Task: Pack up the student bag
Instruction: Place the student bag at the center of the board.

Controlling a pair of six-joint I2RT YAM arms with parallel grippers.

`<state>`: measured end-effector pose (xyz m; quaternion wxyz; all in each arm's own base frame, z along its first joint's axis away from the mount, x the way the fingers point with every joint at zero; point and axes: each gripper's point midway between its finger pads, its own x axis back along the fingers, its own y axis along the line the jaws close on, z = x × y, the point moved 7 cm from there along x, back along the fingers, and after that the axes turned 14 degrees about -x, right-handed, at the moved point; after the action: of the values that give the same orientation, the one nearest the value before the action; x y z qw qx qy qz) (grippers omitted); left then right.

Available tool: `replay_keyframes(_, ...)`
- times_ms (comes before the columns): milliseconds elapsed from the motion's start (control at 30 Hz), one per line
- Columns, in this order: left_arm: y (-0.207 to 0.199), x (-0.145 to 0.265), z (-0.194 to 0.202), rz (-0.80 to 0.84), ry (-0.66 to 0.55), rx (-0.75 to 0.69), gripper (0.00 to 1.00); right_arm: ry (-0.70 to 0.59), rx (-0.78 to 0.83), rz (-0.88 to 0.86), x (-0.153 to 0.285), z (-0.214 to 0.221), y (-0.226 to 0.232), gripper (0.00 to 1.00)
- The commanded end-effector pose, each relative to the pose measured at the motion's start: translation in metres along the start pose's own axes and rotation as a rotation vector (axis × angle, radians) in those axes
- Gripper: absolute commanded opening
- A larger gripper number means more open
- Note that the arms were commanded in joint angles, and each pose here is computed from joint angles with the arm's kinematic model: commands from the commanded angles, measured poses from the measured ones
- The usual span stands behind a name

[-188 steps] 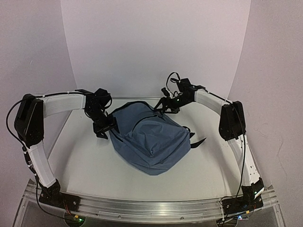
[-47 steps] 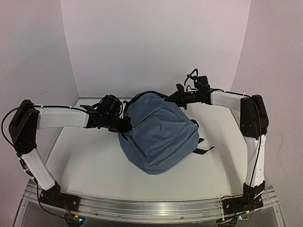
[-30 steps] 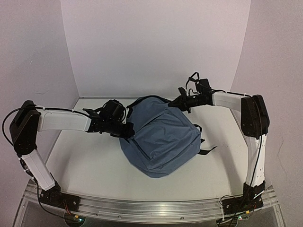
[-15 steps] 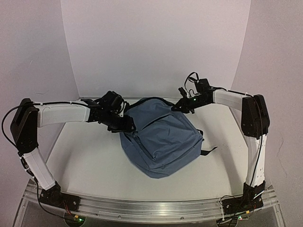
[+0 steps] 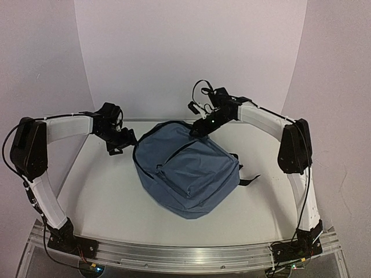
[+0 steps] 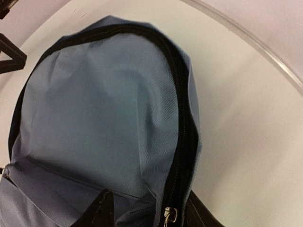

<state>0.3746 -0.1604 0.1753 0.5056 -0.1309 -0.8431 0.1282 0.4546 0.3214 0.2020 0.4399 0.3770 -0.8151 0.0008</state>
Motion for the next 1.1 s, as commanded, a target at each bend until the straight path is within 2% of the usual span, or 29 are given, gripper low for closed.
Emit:
replay_keyframes(0,-0.010,-0.012,-0.005,0.067,0.081,-0.037,0.85,-0.154,0.119,0.097,0.038,-0.045,0.009,0.66)
replay_keyframes(167,-0.008,-0.022,0.002,0.089,0.100,-0.014,0.84,-0.114,0.085,-0.051,0.076,-0.031,0.036,0.92)
replay_keyframes(267,-0.007,-0.029,0.005,0.103,0.110,-0.002,0.80,-0.062,0.038,-0.162,0.091,-0.011,0.054,0.98)
replay_keyframes(333,-0.010,-0.033,0.005,0.135,0.112,-0.003,0.69,-0.016,0.005,-0.174,0.093,0.004,0.058,0.98)
replay_keyframes(500,-0.020,-0.029,0.001,0.217,0.100,-0.008,0.27,0.160,-0.041,-0.115,0.099,0.053,0.046,0.98)
replay_keyframes(533,-0.020,-0.026,0.002,0.222,0.095,-0.003,0.20,0.207,-0.056,-0.118,0.100,0.065,0.043,0.98)
replay_keyframes(633,-0.024,-0.021,0.008,0.245,0.091,-0.011,0.10,0.294,-0.096,-0.119,0.103,0.096,0.031,0.98)
replay_keyframes(733,-0.027,-0.019,0.018,0.243,0.111,-0.023,0.04,0.338,-0.117,-0.093,0.103,0.117,0.014,0.98)
replay_keyframes(800,-0.026,-0.018,0.024,0.217,0.125,-0.018,0.07,0.374,-0.139,-0.094,0.099,0.129,0.003,0.97)
replay_keyframes(833,-0.025,-0.017,0.027,0.215,0.128,-0.010,0.12,0.394,-0.141,-0.104,0.097,0.134,0.001,0.96)
replay_keyframes(933,-0.021,-0.013,0.032,0.199,0.126,0.016,0.32,0.416,-0.136,-0.147,0.099,0.135,-0.001,0.93)
replay_keyframes(1033,-0.016,-0.008,0.034,0.141,0.119,0.052,0.53,0.346,-0.106,-0.149,0.106,0.111,-0.006,0.94)
replay_keyframes(1067,-0.014,-0.009,0.035,0.132,0.120,0.072,0.56,0.327,-0.105,-0.142,0.105,0.102,-0.009,0.94)
